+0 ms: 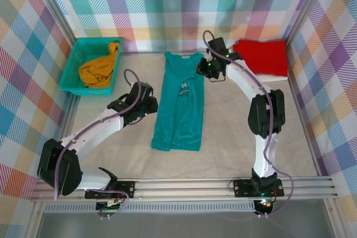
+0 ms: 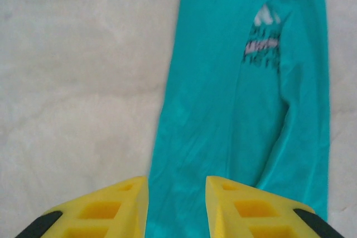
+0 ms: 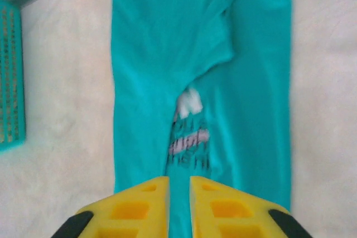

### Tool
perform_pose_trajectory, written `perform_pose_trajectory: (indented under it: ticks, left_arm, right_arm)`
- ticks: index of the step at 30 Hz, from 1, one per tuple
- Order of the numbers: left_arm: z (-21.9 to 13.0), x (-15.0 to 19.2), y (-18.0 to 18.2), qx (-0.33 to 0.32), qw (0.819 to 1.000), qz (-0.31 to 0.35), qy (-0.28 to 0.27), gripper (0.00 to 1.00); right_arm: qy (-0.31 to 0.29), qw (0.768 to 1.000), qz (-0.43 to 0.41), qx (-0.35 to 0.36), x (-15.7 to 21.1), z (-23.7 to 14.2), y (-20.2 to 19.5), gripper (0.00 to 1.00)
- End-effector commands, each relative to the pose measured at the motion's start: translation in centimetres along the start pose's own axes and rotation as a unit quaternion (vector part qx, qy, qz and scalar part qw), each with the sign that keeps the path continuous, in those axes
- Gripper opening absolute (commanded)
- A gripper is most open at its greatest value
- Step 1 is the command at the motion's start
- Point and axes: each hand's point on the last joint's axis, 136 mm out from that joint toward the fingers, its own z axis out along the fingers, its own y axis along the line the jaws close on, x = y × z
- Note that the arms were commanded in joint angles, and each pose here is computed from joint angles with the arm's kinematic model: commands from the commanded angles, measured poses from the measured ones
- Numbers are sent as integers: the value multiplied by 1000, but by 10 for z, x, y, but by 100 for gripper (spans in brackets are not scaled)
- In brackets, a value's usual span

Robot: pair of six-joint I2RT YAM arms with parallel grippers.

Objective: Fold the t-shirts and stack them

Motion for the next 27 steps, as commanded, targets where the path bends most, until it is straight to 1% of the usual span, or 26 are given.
perform_pose_trajectory:
  ticks: [1,2,5,10,14,15,20,23,25,27]
  left_arm:
    - [8,17,-3,33,999,-9,18,32]
    - [10,19,-4,35,999,-10,22,31]
    - [16,22,0,24,999,-6,21,29]
    - [25,24,5,11,1000,-14,17,29]
    - [31,24,15,-17,999,-28,11,28]
    - [33,16,14,-14,999,-35,-7,28]
    - [39,5,18,-28,998,-53,-20,29]
    - [35,5,14,-17,998,-56,-14,29]
    - [28,12,12,-2,999,-54,-4,30]
    - [19,30,15,7,998,-50,32,31]
  right_arm:
    - [49,995,-8,84,48,37,-44,6]
    - [55,994,-6,94,54,40,-50,3]
    - [64,991,-3,114,64,50,-63,0]
    - [86,986,-2,140,71,80,-74,0]
    - [87,985,1,149,66,103,-79,0]
    - [84,984,2,155,64,108,-80,0]
    - [78,983,4,165,47,126,-79,0]
    - [81,985,-1,156,38,116,-65,1]
    - [79,987,-5,140,39,100,-55,8]
    - [81,991,-8,109,46,72,-42,12]
